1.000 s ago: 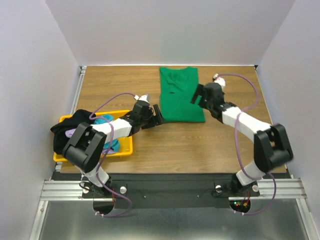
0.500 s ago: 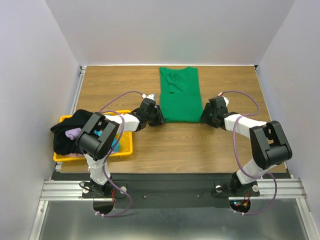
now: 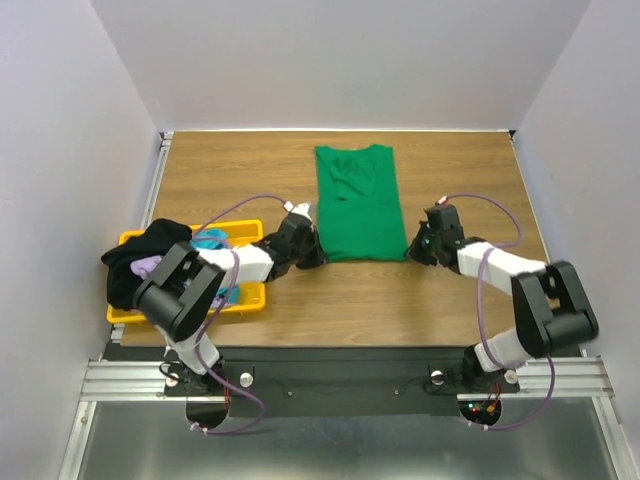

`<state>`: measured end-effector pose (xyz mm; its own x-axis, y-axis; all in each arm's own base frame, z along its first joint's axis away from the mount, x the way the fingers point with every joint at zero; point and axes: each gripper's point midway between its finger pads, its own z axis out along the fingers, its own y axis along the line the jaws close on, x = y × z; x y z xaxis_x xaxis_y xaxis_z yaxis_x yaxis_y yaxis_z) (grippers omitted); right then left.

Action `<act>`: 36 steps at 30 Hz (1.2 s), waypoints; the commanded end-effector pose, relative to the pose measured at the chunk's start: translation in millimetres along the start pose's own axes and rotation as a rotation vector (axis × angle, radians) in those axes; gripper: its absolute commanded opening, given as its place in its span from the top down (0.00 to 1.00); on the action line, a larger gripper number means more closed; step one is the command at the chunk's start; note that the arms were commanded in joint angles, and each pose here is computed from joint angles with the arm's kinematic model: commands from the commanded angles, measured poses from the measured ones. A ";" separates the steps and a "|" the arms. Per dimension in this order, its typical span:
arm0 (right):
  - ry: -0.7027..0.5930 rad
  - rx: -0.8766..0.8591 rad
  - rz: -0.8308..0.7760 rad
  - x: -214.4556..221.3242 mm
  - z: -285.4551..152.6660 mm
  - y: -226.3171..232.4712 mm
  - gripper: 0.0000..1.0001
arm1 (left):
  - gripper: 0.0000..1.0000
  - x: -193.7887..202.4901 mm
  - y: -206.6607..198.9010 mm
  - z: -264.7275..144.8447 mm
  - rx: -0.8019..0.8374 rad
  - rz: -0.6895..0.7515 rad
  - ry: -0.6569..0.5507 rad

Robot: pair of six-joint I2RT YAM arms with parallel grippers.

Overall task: Fold and stack the t-shirts
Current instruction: Fold the tshirt

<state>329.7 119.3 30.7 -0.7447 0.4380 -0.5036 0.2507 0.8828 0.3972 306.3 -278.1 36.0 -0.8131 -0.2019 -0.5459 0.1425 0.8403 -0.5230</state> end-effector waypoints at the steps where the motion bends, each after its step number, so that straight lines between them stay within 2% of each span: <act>1: -0.003 -0.042 0.034 11.1 -37.4 0.2 1.00 | 1.00 32.5 -32.7 -33.2 0.078 0.049 0.003; 4: -0.010 -0.052 0.042 19.6 -63.4 -5.6 0.99 | 1.00 48.8 -44.9 -57.9 0.117 0.048 0.015; 5: 0.026 -0.028 0.045 34.3 -70.8 -16.7 1.00 | 1.00 65.0 -44.0 -64.3 0.122 0.041 0.044; 7: 0.001 -0.072 0.047 36.8 -90.1 -14.4 1.00 | 1.00 69.1 -52.4 -83.3 0.160 0.033 0.038; 8: 0.029 -0.066 0.049 48.3 -95.3 -20.6 1.00 | 1.00 72.9 -58.5 -94.8 0.183 0.037 0.033; 13: -0.070 -0.141 0.049 29.5 -120.4 -7.2 1.00 | 1.00 73.4 -67.9 -114.6 0.218 0.053 0.034; 16: -0.139 -0.152 0.038 1.9 -131.1 6.4 1.00 | 1.00 57.4 -85.9 -121.2 0.248 0.063 0.007; 18: -0.188 -0.117 0.039 -17.7 -132.1 8.9 1.00 | 1.00 44.6 -90.0 -122.3 0.240 0.060 -0.038; 23: -0.272 -0.179 0.038 -66.2 -138.2 46.5 0.99 | 1.00 -3.9 -91.0 -125.3 0.193 0.015 -0.171; 26: -0.289 -0.182 0.035 -89.2 -128.3 63.3 1.00 | 1.00 -26.7 -94.4 -122.8 0.200 0.024 -0.207; 29: -0.292 -0.178 0.028 -104.7 -111.4 74.6 1.00 | 1.00 -52.3 -85.3 -113.1 0.159 0.007 -0.223; 36: -0.367 -0.205 -0.028 -170.1 -82.0 121.8 1.00 | 1.00 -115.9 -64.0 -94.6 0.097 -0.019 -0.323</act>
<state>385.3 131.5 178.3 -0.5988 0.4834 -0.6386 0.1623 0.8540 0.4942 304.8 -261.6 159.9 -0.6784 -0.3550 -0.6433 0.1458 0.7931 -0.5914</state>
